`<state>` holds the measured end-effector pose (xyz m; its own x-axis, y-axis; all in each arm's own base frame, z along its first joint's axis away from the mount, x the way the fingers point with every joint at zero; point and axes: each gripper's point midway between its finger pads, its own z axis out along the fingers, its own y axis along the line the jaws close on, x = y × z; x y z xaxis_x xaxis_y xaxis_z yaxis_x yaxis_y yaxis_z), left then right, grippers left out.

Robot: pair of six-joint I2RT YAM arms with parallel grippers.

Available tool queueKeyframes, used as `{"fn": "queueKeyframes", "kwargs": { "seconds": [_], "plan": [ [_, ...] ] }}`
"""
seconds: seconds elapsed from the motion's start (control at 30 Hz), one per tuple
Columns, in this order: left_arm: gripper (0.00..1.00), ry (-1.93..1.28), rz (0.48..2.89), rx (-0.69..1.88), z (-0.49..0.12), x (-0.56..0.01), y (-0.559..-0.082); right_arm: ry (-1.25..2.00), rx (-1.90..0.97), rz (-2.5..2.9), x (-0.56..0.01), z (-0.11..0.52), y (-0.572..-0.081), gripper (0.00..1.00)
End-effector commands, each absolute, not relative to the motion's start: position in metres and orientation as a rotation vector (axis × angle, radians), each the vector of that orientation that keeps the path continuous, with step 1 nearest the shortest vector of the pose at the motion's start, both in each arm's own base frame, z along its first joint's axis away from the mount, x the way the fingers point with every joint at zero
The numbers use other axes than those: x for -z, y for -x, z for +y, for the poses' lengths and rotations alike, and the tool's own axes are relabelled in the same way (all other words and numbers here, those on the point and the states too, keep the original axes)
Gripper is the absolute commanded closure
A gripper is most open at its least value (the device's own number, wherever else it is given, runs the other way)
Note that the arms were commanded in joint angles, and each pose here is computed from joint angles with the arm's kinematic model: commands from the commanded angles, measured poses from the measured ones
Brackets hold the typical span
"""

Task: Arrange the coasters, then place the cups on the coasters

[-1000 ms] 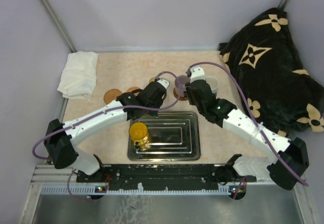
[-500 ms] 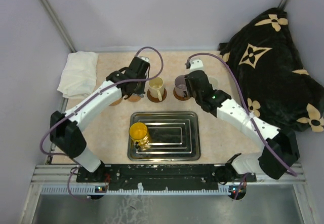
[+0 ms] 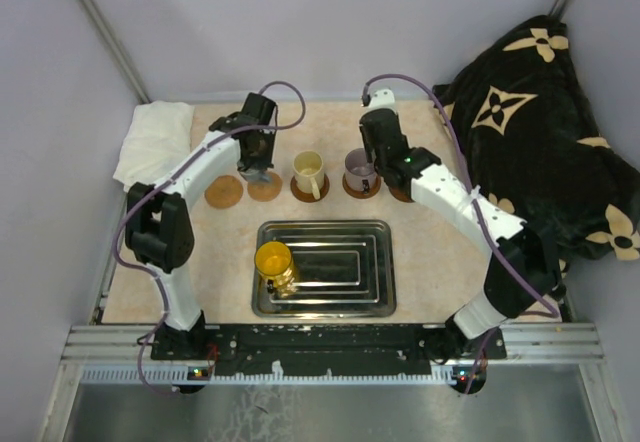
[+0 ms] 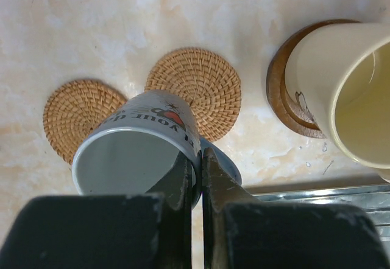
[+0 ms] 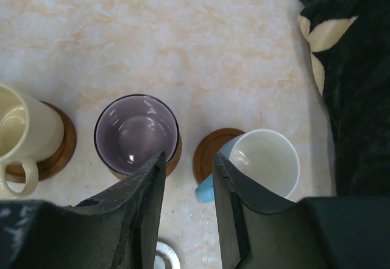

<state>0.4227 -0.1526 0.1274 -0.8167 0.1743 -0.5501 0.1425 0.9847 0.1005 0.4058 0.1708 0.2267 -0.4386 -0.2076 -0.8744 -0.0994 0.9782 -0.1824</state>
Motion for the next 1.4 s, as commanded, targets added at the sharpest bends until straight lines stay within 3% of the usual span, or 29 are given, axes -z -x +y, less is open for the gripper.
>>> {"fn": "queueKeyframes", "kwargs": {
  "seconds": [0.0, 0.6, 0.93, 1.37],
  "plan": [
    [1.0, -0.339, 2.428, 0.102, -0.159, -0.149, -0.45, 0.135, 0.189, 1.956, -0.255, 0.162, -0.427, 0.62],
    [0.95, -0.574, 2.563, 0.33, -0.162, -0.131, -0.432, 0.061, 0.222, 1.98, -0.244, 0.164, -0.442, 0.61],
    [0.9, -0.578, 2.61, 0.315, -0.161, -0.118, -0.425, 0.064, 0.193, 1.988, -0.242, 0.169, -0.442, 0.61],
    [0.86, -0.524, 2.611, 0.11, -0.154, -0.099, -0.442, 0.077, 0.177, 1.983, -0.243, 0.172, -0.443, 0.61]
  ]
}}
